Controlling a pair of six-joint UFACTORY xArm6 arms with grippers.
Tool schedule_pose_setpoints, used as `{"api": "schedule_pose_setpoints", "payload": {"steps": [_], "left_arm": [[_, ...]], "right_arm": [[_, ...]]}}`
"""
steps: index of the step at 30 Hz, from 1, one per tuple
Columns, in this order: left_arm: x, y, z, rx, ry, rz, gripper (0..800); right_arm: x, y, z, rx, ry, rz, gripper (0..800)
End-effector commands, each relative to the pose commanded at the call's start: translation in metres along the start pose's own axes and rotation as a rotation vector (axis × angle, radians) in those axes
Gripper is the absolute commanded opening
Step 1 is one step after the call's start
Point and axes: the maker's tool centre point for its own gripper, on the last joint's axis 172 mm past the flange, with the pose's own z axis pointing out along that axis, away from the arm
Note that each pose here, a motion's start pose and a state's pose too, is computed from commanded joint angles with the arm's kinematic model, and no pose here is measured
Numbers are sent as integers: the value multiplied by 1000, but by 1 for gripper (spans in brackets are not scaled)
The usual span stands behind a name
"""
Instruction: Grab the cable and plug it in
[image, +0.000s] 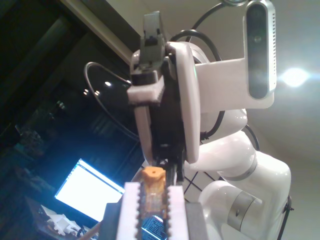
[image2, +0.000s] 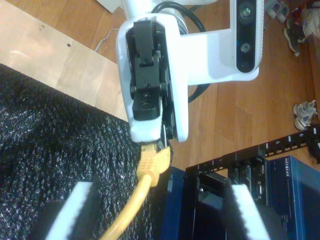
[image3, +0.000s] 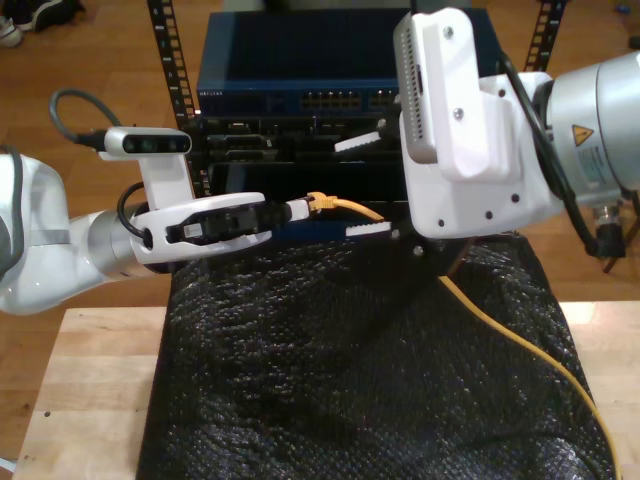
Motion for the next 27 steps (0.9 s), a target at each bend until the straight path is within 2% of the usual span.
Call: {"api": "schedule_pose_setpoints", "payload": {"steps": [5, 18, 27], "left_arm": [[-1, 0, 0, -2, 0, -14, 20], [0, 2, 1, -6, -1, -56, 21], [-1, 2, 1, -7, -2, -65, 21]], "right_arm": [[4, -1, 2, 2, 15, 11, 480], [7, -4, 8, 19, 23, 11, 435], [9, -4, 9, 17, 32, 22, 295]]}}
